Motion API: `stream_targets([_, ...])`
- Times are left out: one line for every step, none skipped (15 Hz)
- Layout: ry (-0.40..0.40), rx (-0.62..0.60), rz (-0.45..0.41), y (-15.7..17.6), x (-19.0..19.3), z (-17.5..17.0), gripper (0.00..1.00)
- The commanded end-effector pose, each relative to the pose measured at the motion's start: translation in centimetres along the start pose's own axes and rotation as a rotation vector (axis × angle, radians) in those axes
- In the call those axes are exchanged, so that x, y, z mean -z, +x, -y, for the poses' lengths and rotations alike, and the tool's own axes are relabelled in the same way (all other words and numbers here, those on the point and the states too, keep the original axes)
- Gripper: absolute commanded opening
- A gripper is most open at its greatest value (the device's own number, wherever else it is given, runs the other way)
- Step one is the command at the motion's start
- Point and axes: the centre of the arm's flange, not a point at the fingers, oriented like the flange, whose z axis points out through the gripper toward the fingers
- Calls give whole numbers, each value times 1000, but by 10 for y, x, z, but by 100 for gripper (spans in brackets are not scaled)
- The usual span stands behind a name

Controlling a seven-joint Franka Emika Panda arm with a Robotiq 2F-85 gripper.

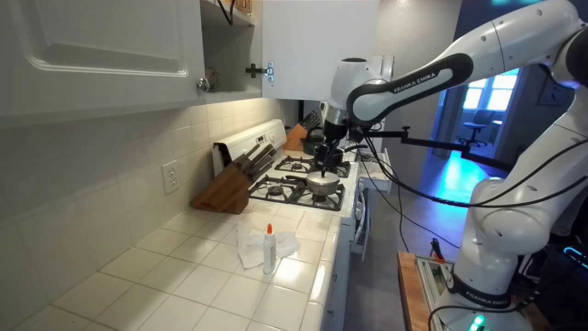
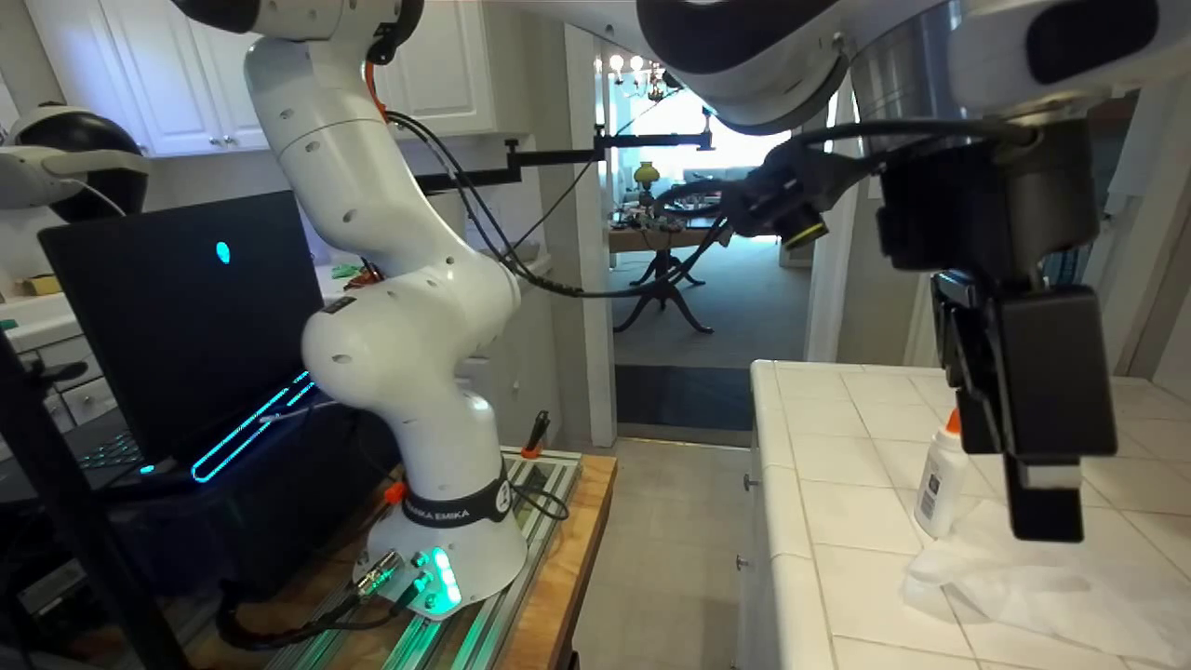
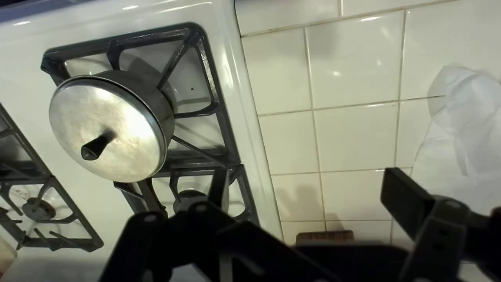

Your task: Put the glue into the cupboard

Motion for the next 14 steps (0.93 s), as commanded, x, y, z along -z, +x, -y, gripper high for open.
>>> stream_targets([-17,-141,81,14,-5,10,100])
stream_targets([-23,-175,109,19,-11,15,100])
stream_targets([-29,-215,143,21,-17,22,100])
stream_targets([-27,-255,177,22,-23,29,100])
stream_targets([-26,-289,215,24,-28,36,100])
stream_targets([-25,-325,252,27,-35,43,100])
stream_targets([-16,-352,296,29,-42,48,100])
stream_targets([-14,-385,333,31,-47,54,100])
stream_targets([-13,-435,350,32,-50,62,100])
stream_targets([-10,-476,352,31,-51,71,100])
stream_targets([-11,-504,337,30,-51,81,100])
stream_targets([-7,-521,331,28,-50,92,100])
stream_targets([-7,-531,320,25,-47,103,100])
stream_targets([-8,-536,306,20,-43,116,100])
